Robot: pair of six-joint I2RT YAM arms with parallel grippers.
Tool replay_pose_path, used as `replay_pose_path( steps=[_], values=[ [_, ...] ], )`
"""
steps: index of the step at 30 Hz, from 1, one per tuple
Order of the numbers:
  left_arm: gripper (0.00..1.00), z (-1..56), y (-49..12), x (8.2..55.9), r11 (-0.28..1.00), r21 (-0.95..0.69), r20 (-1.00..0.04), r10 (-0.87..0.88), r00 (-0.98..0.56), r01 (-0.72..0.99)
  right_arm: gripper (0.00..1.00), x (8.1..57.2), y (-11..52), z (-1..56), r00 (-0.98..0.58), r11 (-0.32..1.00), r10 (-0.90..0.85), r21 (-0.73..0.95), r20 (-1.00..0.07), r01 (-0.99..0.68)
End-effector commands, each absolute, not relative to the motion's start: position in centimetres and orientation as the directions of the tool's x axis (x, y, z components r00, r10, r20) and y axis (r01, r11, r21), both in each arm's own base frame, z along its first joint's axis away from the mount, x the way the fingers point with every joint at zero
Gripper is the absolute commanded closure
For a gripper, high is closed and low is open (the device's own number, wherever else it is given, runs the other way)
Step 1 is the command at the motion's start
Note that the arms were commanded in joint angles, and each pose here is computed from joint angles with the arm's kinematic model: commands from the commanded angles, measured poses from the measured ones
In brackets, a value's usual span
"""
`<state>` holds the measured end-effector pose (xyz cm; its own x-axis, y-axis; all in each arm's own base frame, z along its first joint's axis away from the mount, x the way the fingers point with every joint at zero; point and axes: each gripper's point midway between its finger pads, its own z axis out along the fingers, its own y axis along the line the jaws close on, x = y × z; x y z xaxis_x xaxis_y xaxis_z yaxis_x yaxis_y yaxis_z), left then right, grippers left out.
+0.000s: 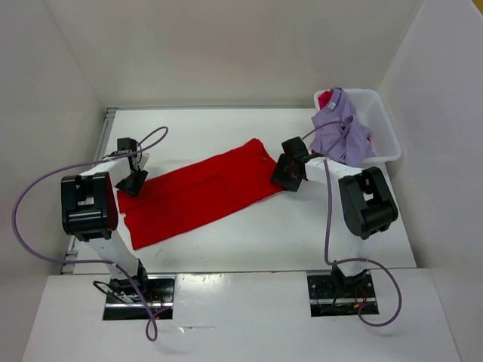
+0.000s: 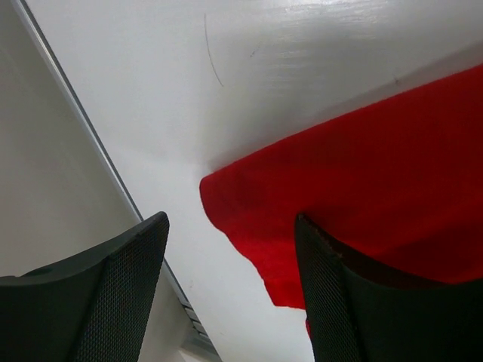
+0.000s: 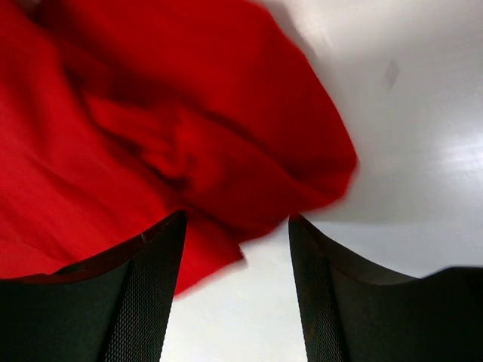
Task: Fold and stack the t-shirts
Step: Rotate the tshirt 90 degrees
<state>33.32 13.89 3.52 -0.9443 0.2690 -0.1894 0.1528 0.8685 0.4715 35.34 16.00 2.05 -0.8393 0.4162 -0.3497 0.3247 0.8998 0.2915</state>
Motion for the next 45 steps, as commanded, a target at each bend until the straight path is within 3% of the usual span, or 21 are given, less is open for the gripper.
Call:
replay_pose_path(
  steps=[1, 4, 5, 6, 9, 12, 13, 14, 15, 16, 17, 18, 19, 23, 30, 32, 33, 34, 39, 41, 45],
  values=[
    [0.25, 3.3, 14.3, 33.7, 0.858, 0.486, -0.180, 0.283, -0.942, 0.165, 0.38, 38.5, 16.8, 2.4, -0.787, 0.836, 0.507, 0.419, -0.350, 0.353],
    [0.24, 3.1, 14.2, 32.7, 0.853, 0.487, -0.165, 0.300, -0.940, 0.187, 0.46, 38.9, 17.1, 0.8, -0.806, 0.835, 0.502, 0.419, -0.315, 0.357],
    [0.23, 3.3, 14.4, 32.3, 0.854, 0.489, -0.169, 0.292, -0.941, 0.177, 0.54, 39.6, 17.3, 0.1, -0.812, 0.842, 0.492, 0.411, -0.315, 0.351],
    [0.21, 4.3, 14.4, 32.3, 0.852, 0.497, -0.192, 0.292, -0.937, 0.164, 0.73, 40.1, 17.6, -0.1, -0.820, 0.845, 0.479, 0.415, -0.311, 0.336],
    [0.15, 6.2, 14.5, 31.5, 0.875, 0.465, -0.247, 0.274, -0.929, 0.134, 0.99, 42.8, 18.4, -0.1, -0.837, 0.868, 0.437, 0.397, -0.329, 0.297],
    [0.09, 8.0, 14.3, 30.8, 0.893, 0.432, -0.297, 0.271, -0.916, 0.124, 1.00, 48.1, 18.5, 1.0, -0.818, 0.904, 0.389, 0.344, -0.423, 0.252],
    [0.07, 8.2, 14.3, 30.6, 0.901, 0.417, -0.307, 0.263, -0.914, 0.120, 1.00, 52.2, 19.5, 4.7, -0.771, 0.916, 0.365, 0.350, -0.521, 0.197],
    [0.07, 8.7, 14.2, 30.7, 0.903, 0.413, -0.319, 0.266, -0.910, 0.119, 1.00, 53.0, 19.3, 2.5, -0.798, 0.932, 0.337, 0.297, -0.500, 0.207],
    [0.07, 8.9, 14.0, 30.6, 0.907, 0.402, -0.313, 0.266, -0.912, 0.127, 0.99, 54.4, 19.8, 2.9, -0.791, 0.942, 0.313, 0.277, -0.525, 0.189],
    [0.06, 8.7, 13.6, 30.4, 0.915, 0.383, -0.313, 0.259, -0.914, 0.128, 0.94, 58.6, 21.7, 8.7, -0.704, 0.942, 0.308, 0.306, -0.640, 0.134],
    [0.06, 8.9, 13.6, 30.3, 0.916, 0.379, -0.304, 0.258, -0.917, 0.132, 0.83, 58.4, 21.9, 4.5, -0.766, 0.971, 0.220, 0.213, -0.604, 0.111],
    [0.06, 8.9, 13.5, 30.0, 0.919, 0.373, -0.299, 0.249, -0.921, 0.128, 0.53, 59.3, 22.7, 4.6, -0.766, 0.980, 0.179, 0.184, -0.618, 0.080],
    [0.06, 8.8, 13.5, 30.0, 0.920, 0.369, -0.291, 0.249, -0.924, 0.131, 0.45, 62.3, 23.8, 12.2, -0.630, 0.975, 0.193, 0.217, -0.752, 0.039],
    [0.06, 9.2, 13.3, 29.9, 0.922, 0.364, -0.300, 0.250, -0.921, 0.132, 0.27, 60.6, 23.3, 15.8, -0.621, 0.980, 0.184, 0.193, -0.762, 0.053],
    [0.06, 8.2, 11.2, 30.5, 0.933, 0.317, -0.338, 0.281, -0.898, 0.173, 0.16, 51.7, 21.1, 30.7, -0.503, 0.994, 0.099, 0.057, -0.859, 0.098],
    [0.06, 8.3, 10.5, 31.0, 0.939, 0.303, -0.372, 0.271, -0.888, 0.160, 0.13, 48.2, 21.9, 33.1, -0.477, 0.996, 0.068, 0.030, -0.876, 0.087],
    [0.06, 8.2, 10.0, 31.1, 0.949, 0.274, -0.388, 0.258, -0.885, 0.157, 0.13, 46.3, 22.1, 29.9, -0.547, 0.997, 0.033, -0.012, -0.837, 0.078],
    [0.06, 8.6, 9.7, 31.5, 0.951, 0.267, -0.413, 0.261, -0.872, 0.158, 0.10, 43.9, 21.7, 34.8, -0.442, 0.996, 0.090, 0.070, -0.893, 0.062],
    [0.06, 8.8, 8.1, 31.9, 0.978, 0.151, -0.474, 0.197, -0.858, 0.141, 0.10, 31.5, 28.2, 25.5, -0.601, 0.961, 0.125, 0.246, -0.790, -0.124],
    [0.06, 9.2, 7.6, 32.3, 0.982, 0.126, -0.495, 0.187, -0.849, 0.142, 0.12, 29.1, 31.2, 22.9, -0.669, 0.921, 0.221, 0.377, -0.710, -0.097],
    [0.06, 8.5, 7.4, 32.1, 0.984, 0.104, -0.476, 0.174, -0.862, 0.142, 0.18, 25.0, 37.6, 15.8, -0.816, 0.879, 0.158, 0.455, -0.556, -0.140]
  ],
)
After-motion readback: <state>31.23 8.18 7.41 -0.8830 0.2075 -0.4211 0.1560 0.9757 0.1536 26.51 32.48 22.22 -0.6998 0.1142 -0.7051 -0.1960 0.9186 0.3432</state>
